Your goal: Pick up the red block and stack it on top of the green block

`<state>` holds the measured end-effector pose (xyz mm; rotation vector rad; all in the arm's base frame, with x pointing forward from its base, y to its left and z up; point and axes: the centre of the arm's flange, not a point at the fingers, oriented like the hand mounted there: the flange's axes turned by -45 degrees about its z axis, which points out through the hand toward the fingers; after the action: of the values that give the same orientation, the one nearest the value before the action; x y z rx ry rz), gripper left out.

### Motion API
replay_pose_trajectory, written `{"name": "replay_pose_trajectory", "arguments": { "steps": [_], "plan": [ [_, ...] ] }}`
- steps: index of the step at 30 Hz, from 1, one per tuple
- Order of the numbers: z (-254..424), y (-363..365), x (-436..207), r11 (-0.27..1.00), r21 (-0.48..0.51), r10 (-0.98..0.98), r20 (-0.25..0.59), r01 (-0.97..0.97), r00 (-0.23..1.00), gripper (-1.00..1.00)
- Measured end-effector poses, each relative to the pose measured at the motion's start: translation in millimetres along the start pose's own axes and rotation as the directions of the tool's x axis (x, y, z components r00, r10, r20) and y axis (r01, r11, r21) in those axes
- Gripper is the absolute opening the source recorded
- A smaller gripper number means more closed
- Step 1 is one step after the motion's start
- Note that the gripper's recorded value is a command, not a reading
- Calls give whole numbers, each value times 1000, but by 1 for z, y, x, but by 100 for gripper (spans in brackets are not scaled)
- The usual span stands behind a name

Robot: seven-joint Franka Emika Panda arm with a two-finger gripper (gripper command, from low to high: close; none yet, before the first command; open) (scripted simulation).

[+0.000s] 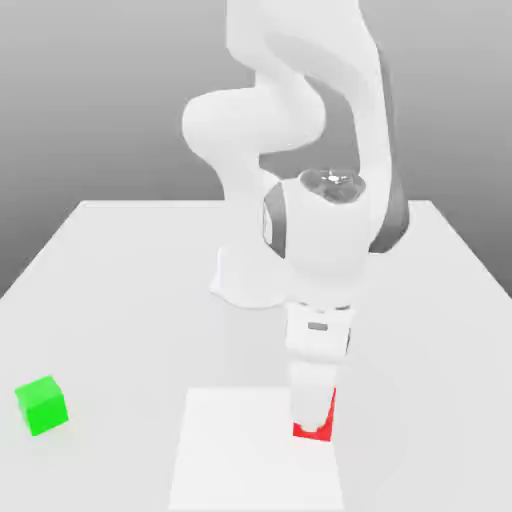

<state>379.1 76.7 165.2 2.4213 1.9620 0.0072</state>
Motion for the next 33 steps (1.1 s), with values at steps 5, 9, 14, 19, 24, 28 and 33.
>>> {"name": "replay_pose_trajectory", "arguments": {
  "steps": [5, 9, 14, 19, 24, 28, 33],
  "plan": [
    [22, -6, 0, 1000, 20, 5, -10, -5, 1000, -100],
    [22, -6, 0, 1000, 21, 5, -10, -5, 1000, -100],
    [15, -4, 0, 1000, 14, 3, -6, -3, 1000, -100],
    [-5, 1, 0, 1000, -1, -1, 1, 1, 1000, -100],
    [-24, 2, 0, 1000, -6, 0, 1, 0, 1000, -100],
    [-35, 0, 0, 1000, 0, 2, -4, -2, 1000, -100],
    [-44, -4, -1, 1000, 20, 7, -10, -6, 1000, -100]
  ]
}}
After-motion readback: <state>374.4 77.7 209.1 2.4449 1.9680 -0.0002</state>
